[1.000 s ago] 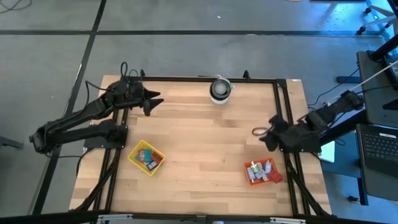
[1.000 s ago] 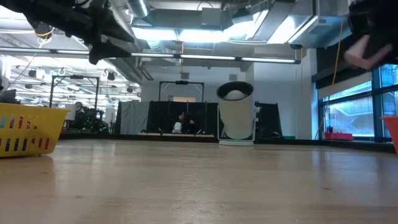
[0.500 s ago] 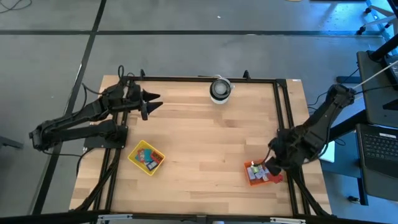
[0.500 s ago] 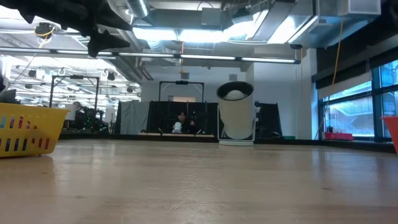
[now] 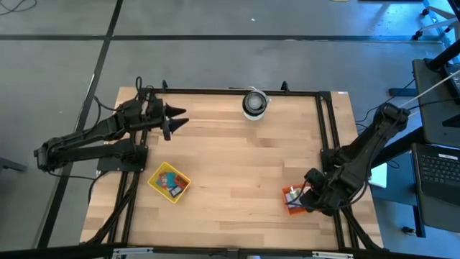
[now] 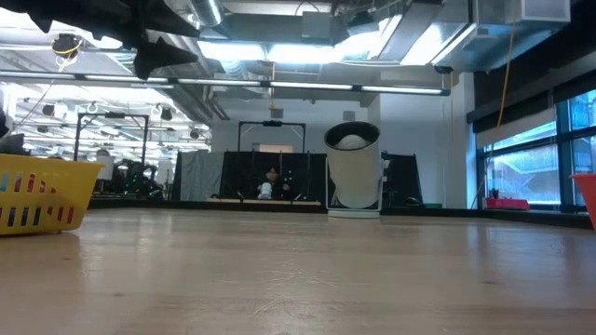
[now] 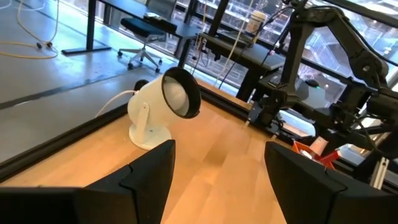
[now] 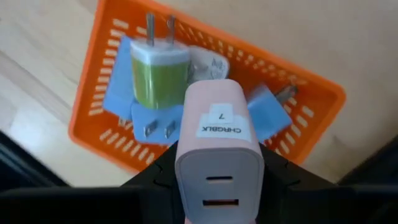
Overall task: Pick & Place Office items
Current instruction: Put the light pink charger adapter into the orange bin
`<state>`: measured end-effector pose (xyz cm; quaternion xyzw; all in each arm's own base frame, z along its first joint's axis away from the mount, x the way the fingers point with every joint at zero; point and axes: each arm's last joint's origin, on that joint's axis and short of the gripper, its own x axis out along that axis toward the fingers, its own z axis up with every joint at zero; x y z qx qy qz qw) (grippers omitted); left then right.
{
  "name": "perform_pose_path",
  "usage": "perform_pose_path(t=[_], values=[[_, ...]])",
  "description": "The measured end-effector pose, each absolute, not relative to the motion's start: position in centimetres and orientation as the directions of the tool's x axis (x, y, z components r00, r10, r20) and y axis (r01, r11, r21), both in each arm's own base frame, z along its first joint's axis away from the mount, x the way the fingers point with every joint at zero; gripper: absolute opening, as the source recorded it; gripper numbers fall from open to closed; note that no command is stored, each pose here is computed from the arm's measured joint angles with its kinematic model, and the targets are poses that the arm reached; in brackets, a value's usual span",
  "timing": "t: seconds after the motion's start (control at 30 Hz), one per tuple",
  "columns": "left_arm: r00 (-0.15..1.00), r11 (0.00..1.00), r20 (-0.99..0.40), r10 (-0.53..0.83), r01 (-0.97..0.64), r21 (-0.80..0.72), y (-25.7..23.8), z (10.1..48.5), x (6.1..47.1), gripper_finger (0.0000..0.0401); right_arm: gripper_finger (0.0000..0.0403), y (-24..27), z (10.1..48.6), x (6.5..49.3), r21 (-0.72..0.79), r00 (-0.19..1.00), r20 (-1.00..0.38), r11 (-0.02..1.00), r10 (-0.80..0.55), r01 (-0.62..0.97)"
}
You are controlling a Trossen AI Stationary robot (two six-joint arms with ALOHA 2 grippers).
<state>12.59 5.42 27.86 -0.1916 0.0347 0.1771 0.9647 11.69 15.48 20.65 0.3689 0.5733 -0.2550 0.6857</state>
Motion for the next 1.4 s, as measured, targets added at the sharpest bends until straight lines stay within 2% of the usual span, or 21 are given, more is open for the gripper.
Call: perform_pose_path(t=[0.13,0.6,0.93,1.23,1.4], values=[[0.940,0.871,-0.135,0.314,-0.342,-0.353,5.2,27.9,12.7,0.0243,0.0122,15.6,20.3,12.0,0.210,0.243,-0.970,0.600,0.026,0.772],[0.953,0.886,-0.136,0.270,-0.301,-0.353,4.5,27.9,12.9,0.0243,0.0123,16.1,19.1,12.4,0.145,0.192,-0.981,0.621,-0.008,0.770],[0.955,0.887,-0.135,0.263,-0.295,-0.354,4.4,27.9,13.0,0.0243,0.0207,16.3,19.1,12.5,0.164,0.214,-0.977,0.644,0.001,0.747],[0.955,0.888,-0.135,0.263,-0.295,-0.354,4.4,27.9,13.0,0.0243,0.0227,16.2,19.2,12.5,0.162,0.207,-0.978,0.648,0.008,0.744],[0.955,0.888,-0.135,0.263,-0.295,-0.353,4.4,27.9,13.0,0.0243,0.0230,15.8,19.5,12.3,0.166,0.239,-0.970,0.635,-0.030,0.755]])
